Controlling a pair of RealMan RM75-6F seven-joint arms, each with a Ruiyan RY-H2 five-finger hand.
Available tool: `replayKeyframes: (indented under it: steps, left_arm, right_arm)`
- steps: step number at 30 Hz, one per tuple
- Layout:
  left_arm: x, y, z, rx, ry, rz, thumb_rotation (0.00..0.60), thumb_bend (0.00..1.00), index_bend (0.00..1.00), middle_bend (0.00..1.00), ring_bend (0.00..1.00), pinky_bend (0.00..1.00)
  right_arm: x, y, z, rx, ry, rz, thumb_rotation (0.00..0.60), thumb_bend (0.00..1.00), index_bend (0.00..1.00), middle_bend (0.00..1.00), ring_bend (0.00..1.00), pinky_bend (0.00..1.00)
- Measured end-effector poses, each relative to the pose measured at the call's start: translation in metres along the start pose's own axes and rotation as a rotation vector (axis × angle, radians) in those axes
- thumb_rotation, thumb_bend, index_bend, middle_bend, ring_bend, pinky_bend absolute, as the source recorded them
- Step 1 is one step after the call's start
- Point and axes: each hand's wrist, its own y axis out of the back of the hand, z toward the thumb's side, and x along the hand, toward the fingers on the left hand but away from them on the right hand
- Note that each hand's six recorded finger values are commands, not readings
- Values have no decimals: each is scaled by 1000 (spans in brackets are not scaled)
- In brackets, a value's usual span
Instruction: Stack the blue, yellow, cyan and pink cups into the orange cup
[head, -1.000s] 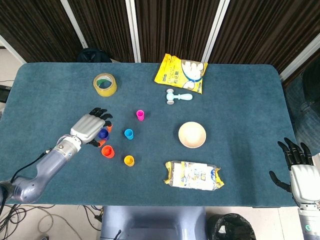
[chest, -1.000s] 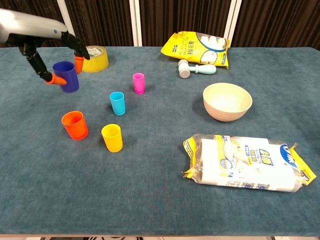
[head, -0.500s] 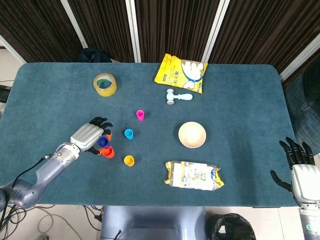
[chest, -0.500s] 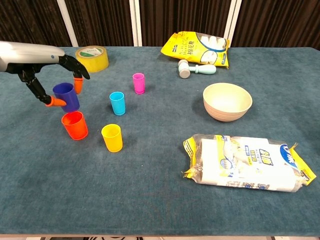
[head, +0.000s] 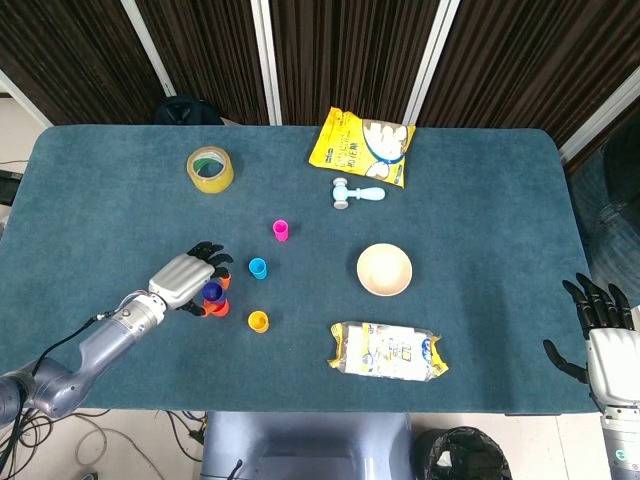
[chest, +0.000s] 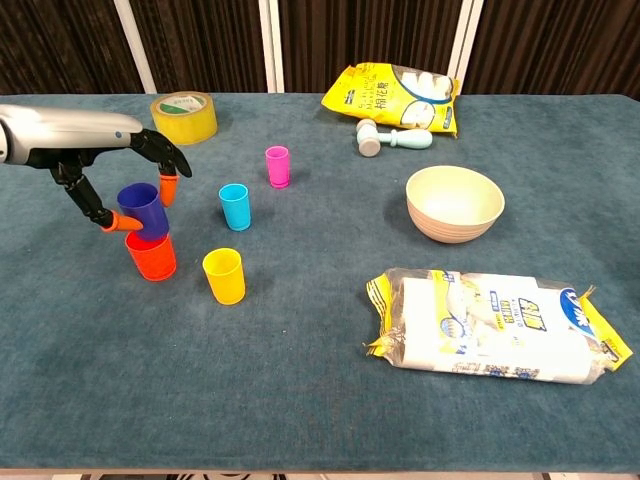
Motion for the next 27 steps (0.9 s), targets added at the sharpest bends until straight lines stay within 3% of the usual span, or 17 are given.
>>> replayKeyframes:
  steps: [11, 18, 27]
  left_arm:
    - [1, -6, 4, 25, -14, -28, 600, 280, 315, 153, 0, 0]
    - [0, -6, 0, 60, -7, -37, 600, 249, 109, 126, 0, 0]
    - [4, 8, 13, 52, -30, 22, 600, 248, 102, 137, 0, 0]
  right_arm:
    - [-1, 1, -1, -4, -7, -4, 600, 324, 125, 79, 124, 25]
    - [0, 2, -2, -5, -16, -7, 600, 324, 125, 79, 124, 25]
    - [-1, 1, -2, -4, -18, -5, 600, 325, 125, 79, 124, 25]
